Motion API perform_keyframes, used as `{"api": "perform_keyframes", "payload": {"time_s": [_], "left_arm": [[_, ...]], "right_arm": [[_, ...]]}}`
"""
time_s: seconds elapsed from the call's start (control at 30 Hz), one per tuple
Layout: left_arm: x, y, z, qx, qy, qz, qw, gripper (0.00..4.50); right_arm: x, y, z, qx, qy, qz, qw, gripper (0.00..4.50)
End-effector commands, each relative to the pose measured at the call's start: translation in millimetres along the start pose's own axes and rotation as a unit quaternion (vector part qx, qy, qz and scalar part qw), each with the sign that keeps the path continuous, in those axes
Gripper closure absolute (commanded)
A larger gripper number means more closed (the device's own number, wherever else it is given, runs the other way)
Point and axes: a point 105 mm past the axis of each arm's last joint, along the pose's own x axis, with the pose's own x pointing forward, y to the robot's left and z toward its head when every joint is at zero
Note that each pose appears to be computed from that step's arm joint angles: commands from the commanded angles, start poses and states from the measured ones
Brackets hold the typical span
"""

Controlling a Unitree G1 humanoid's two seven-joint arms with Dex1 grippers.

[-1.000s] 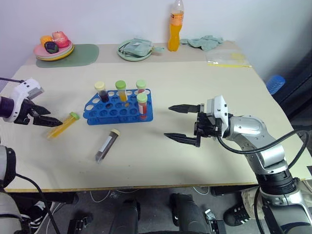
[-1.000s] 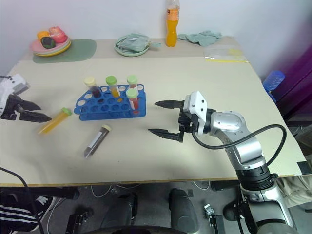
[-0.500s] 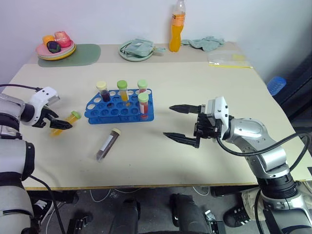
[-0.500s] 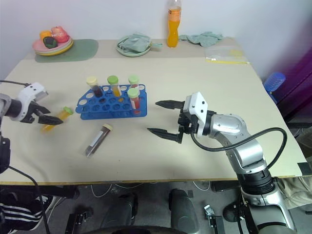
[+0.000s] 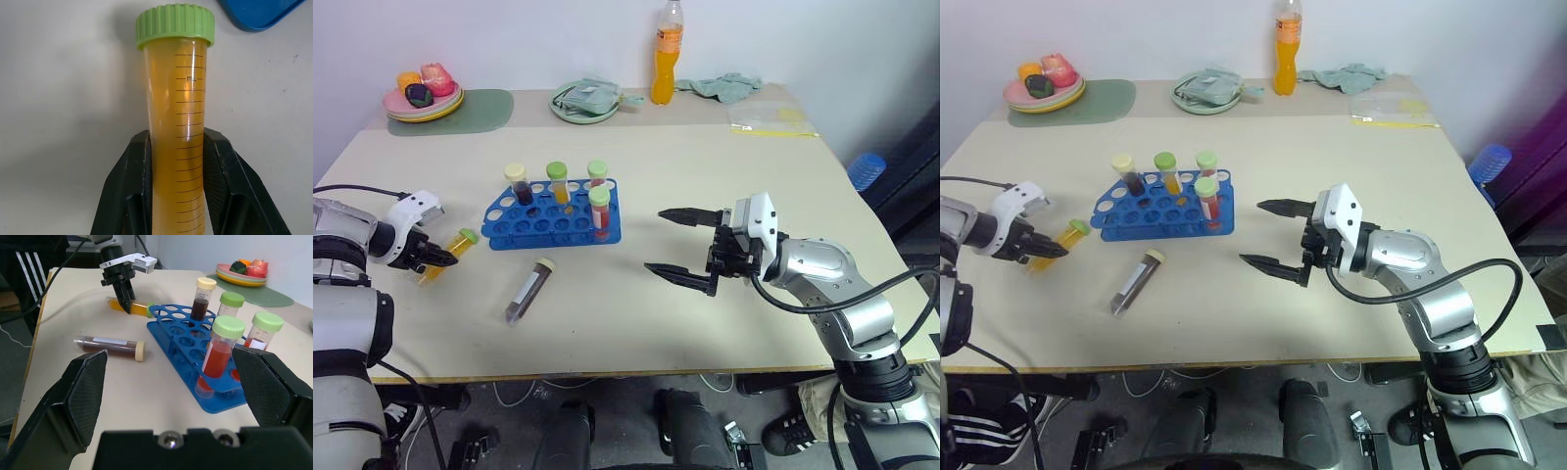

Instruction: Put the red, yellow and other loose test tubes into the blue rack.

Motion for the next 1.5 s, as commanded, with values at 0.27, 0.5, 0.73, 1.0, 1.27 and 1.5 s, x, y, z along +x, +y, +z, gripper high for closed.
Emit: {"api": "perform_keyframes", "payload": {"time_s": [0.27,0.5,0.73,1.0,1.27,1.5], "left_arm": [[-57.7,26.2,73.2,0.056,-0.297,0.122,0.945,3.73],[-86.0,-13.3,97.0,0.077,-0.543,0.100,0.830,3.73],[-84.9,-72.9,96.7,0.092,-0.653,0.117,0.742,3.73],[-33.5,-124.0,125.0,0.070,-0.683,0.099,0.720,3.73],[14.3,-151.1,146.1,0.097,-0.673,0.076,0.730,3.73],[38.0,-161.5,141.8,0.094,-0.659,0.051,0.744,3.73]], "right_arm": [[-5.1,-4.0,8.8,-0.026,-0.011,-0.019,0.999,0.00],[-4.0,-9.0,7.2,-0.026,-0.013,-0.024,0.999,0.00],[-3.4,-19.1,2.7,-0.027,-0.011,-0.031,0.999,0.00],[-18.2,-20.0,-11.8,-0.018,0.011,-0.045,0.999,0.00],[-17.8,-17.5,-5.9,-0.033,0.009,-0.061,0.998,0.00],[-23.6,-17.5,-6.8,-0.036,0.019,-0.074,0.996,0.00]]}}
